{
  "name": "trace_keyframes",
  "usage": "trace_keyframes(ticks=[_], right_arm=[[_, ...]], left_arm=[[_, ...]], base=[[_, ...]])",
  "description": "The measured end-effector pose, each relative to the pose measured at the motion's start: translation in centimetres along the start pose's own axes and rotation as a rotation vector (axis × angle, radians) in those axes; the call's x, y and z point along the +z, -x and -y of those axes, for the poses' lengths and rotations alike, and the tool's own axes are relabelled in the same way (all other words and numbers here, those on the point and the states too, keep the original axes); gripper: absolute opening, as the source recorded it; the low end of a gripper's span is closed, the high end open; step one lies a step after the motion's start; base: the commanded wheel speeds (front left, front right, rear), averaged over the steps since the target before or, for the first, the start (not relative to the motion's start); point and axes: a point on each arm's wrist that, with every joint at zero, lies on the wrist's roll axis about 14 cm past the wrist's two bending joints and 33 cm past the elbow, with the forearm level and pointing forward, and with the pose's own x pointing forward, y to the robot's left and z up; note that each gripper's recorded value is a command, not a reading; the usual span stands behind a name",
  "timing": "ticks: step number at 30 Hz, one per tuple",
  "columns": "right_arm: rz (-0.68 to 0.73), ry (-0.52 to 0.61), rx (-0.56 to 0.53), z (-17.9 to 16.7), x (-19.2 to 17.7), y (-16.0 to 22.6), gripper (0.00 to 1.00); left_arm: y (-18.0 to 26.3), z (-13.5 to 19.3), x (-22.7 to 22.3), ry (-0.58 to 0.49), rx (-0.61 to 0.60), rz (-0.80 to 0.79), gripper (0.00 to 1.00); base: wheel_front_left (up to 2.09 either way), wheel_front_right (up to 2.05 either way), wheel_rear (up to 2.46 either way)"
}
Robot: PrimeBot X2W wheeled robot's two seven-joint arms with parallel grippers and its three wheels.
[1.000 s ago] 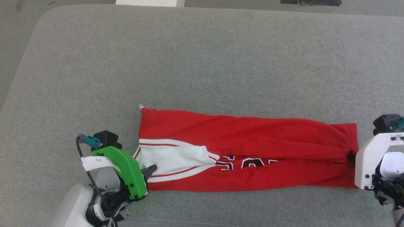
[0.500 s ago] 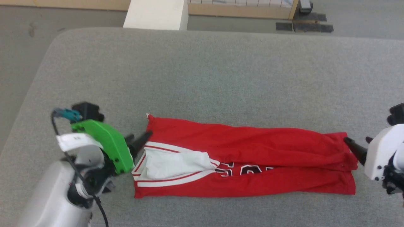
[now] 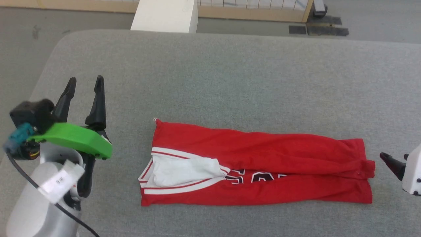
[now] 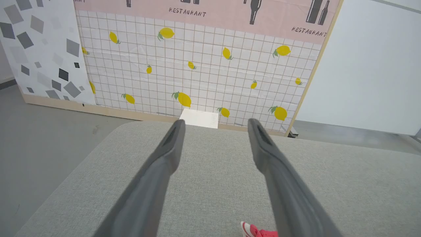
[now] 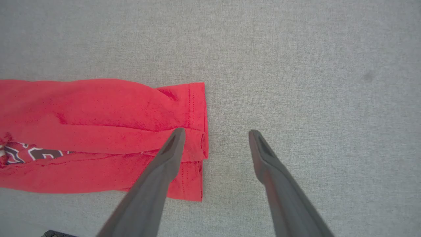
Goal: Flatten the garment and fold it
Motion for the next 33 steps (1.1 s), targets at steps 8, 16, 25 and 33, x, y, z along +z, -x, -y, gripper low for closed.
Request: trace_keyframes(ticks=[8,16,25,33], right_arm=[[-0.141,0.010,0.031,-0.7,-3.3,-2.8,1.00],[-0.247,0.031,0.084,-2.4,-6.0,-4.8,1.00],[-0.243,0.055,0.182,-5.4,-5.5,-5.8,1.00],[-0.263,0.075,0.174,-5.1,-5.7,-6.2,0.36]], left_arm=[[0.0,-0.6,-3.2,-0.047,0.010,0.018,1.00],[-0.4,-1.2,-4.8,-0.013,0.038,0.007,1.00],[-0.9,-0.9,-4.9,0.012,0.043,0.024,1.00],[-0.9,-1.0,-4.8,0.013,0.046,0.032,1.00]], base=[[0.00,0.00,0.00],[0.00,0.00,0.00],[0.00,0.00,0.00],[0.00,0.00,0.00]])
